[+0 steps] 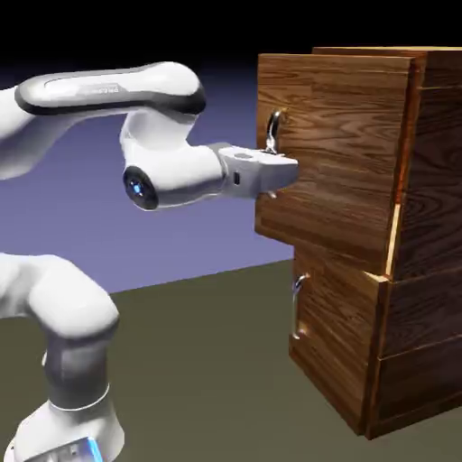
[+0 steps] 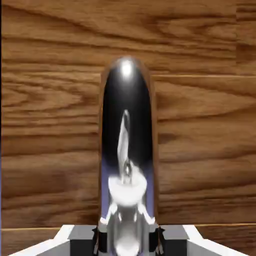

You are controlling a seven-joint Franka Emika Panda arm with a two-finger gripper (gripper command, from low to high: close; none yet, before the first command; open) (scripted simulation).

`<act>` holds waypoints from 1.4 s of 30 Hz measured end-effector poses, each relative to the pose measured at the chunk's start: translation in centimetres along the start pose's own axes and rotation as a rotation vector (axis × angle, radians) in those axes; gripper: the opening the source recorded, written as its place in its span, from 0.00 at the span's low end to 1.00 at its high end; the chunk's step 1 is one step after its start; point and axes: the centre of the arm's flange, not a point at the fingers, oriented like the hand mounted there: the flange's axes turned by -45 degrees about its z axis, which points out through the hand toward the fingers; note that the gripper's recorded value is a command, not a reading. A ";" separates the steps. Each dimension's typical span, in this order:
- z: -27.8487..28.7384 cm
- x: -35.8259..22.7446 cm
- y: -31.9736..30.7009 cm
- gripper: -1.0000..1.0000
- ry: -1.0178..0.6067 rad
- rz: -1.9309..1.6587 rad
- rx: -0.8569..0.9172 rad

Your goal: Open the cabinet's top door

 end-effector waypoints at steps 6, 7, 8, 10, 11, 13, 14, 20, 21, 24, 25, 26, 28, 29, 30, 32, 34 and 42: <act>-1.2 0.0 0.8 0.00 0.000 0.000 0.053; -1.3 0.0 0.9 0.00 0.000 0.000 0.061; -1.5 0.0 1.0 0.00 0.000 0.000 0.069; -1.9 0.0 1.4 0.00 0.000 0.000 0.089; -2.2 0.0 1.6 0.00 0.000 0.000 0.101; -2.8 0.0 2.1 0.00 0.000 -0.001 0.130; -3.1 0.0 2.4 0.00 0.000 -0.001 0.147; -5.4 0.0 4.6 0.00 -0.001 -0.001 0.267; -5.8 0.0 5.0 0.00 -0.002 -0.003 0.289; -6.9 0.0 6.5 0.00 -0.002 -0.002 0.358; -7.3 0.0 7.0 0.00 -0.002 -0.001 0.383; -7.7 0.0 7.6 0.00 -0.003 -0.004 0.407; -8.4 0.0 8.7 0.00 -0.002 -0.002 0.460; -8.8 0.0 9.4 0.00 -0.003 -0.002 0.487; -9.1 0.0 10.0 0.00 -0.003 -0.002 0.514; -9.8 0.0 11.4 0.00 -0.002 -0.001 0.572; -10.4 0.0 12.9 0.00 -0.001 0.000 0.632; -12.0 0.0 19.4 0.00 0.000 0.001 0.885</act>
